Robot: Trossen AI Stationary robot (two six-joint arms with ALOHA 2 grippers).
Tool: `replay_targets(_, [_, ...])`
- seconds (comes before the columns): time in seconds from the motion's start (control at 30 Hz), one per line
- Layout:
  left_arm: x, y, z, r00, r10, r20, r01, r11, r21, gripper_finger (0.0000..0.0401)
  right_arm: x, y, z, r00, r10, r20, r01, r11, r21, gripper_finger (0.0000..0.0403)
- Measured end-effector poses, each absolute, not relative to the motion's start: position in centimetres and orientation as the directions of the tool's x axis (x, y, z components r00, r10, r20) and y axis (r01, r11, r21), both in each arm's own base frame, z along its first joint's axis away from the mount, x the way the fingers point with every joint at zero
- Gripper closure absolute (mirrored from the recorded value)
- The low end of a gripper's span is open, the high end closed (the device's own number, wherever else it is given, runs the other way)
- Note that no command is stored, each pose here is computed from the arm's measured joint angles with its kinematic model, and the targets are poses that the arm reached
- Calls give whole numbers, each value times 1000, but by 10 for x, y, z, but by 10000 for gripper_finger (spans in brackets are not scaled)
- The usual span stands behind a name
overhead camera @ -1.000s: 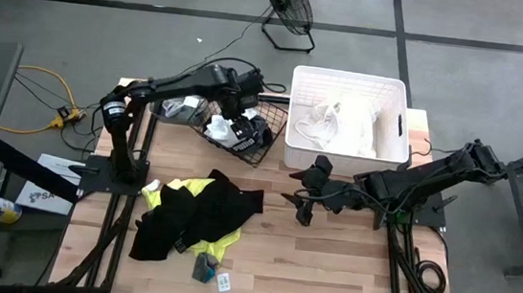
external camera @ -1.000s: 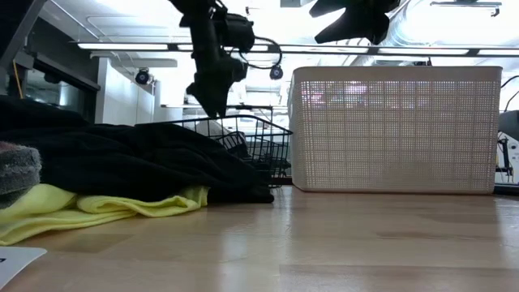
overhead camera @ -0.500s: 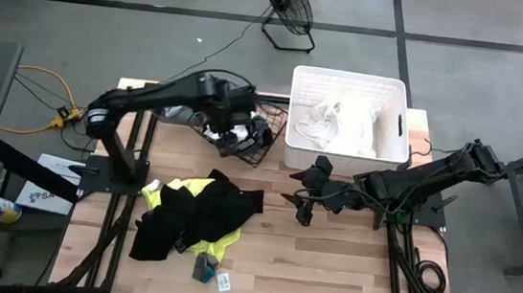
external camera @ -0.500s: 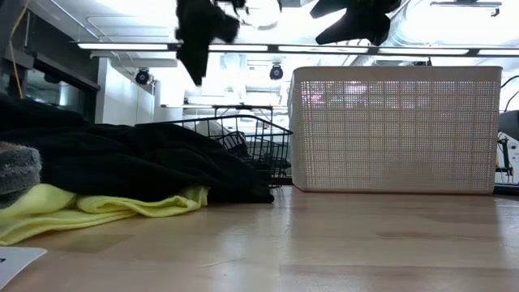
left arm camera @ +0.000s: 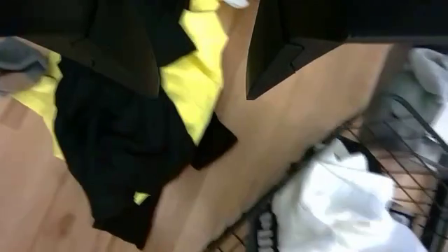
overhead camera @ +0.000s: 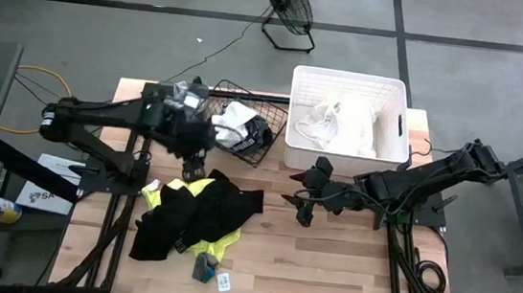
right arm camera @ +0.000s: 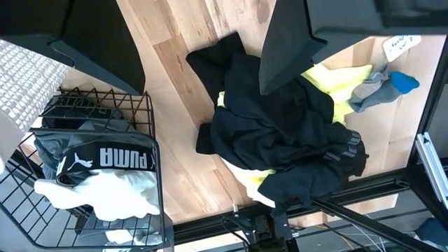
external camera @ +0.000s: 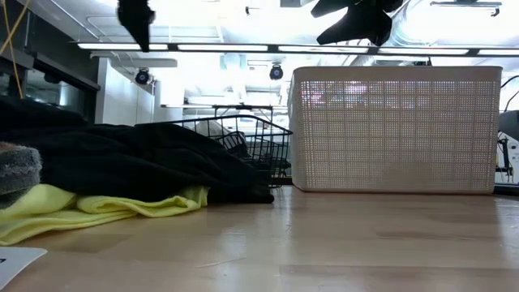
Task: Pick & Place Cloths
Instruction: Put the black underwear into the wire basket
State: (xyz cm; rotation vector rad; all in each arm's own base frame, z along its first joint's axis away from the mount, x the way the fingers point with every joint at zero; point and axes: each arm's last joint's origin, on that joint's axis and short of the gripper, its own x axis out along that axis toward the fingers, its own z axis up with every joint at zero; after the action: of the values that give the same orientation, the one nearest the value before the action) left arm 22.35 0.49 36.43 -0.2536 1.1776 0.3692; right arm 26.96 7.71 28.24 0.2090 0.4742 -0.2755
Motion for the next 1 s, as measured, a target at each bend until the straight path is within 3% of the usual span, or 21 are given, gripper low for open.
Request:
replay_targets(0.17, [206, -21, 348, 353, 106, -930, -423, 904, -57, 192, 270, 77, 282, 854, -212, -476, 308, 942, 134, 128])
replay_targets(0.57, [186, -72, 294, 235, 65, -970, -490, 869, -60, 192, 270, 77, 282, 854, -212, -475, 308, 942, 134, 128])
replay_targets(0.83, [187, -105, 273, 332, -66, -941, -237, 960, -151, 192, 270, 77, 282, 854, -212, -476, 305, 944, 128, 128])
replay_targets(1.0, [182, -114, 272, 343, -70, -937, -187, 972, -141, 192, 270, 77, 282, 854, -212, -476, 305, 944, 128, 128])
